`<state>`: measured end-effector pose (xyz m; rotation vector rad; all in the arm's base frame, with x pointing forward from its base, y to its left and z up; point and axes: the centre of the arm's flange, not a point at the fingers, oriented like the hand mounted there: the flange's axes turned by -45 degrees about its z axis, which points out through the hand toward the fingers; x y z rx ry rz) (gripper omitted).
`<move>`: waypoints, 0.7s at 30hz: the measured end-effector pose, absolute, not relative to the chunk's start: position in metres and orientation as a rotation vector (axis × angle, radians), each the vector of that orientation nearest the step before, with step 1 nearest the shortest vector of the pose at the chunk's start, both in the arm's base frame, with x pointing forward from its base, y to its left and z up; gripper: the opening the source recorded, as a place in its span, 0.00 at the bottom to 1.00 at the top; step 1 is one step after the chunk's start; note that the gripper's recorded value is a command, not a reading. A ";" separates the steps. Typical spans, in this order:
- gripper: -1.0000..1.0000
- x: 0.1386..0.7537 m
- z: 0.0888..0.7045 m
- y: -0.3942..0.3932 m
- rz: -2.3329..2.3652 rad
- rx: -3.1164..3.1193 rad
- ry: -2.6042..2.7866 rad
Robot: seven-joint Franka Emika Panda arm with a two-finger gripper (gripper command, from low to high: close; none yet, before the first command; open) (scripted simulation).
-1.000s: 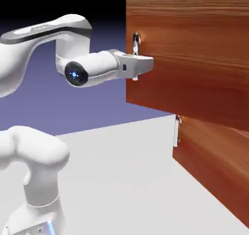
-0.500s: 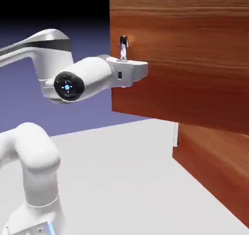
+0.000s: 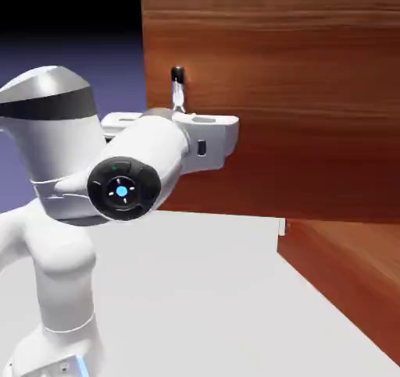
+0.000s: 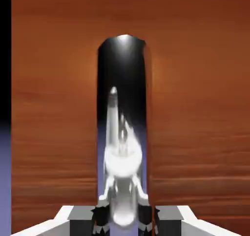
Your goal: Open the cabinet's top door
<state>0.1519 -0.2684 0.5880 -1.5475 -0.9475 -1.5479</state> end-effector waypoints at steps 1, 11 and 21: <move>0.00 0.150 0.588 -0.279 -1.534 -1.533 -0.961; 0.00 0.142 0.588 -0.374 -1.406 -1.405 -1.069; 0.00 0.149 0.588 -0.451 -1.301 -1.301 -1.147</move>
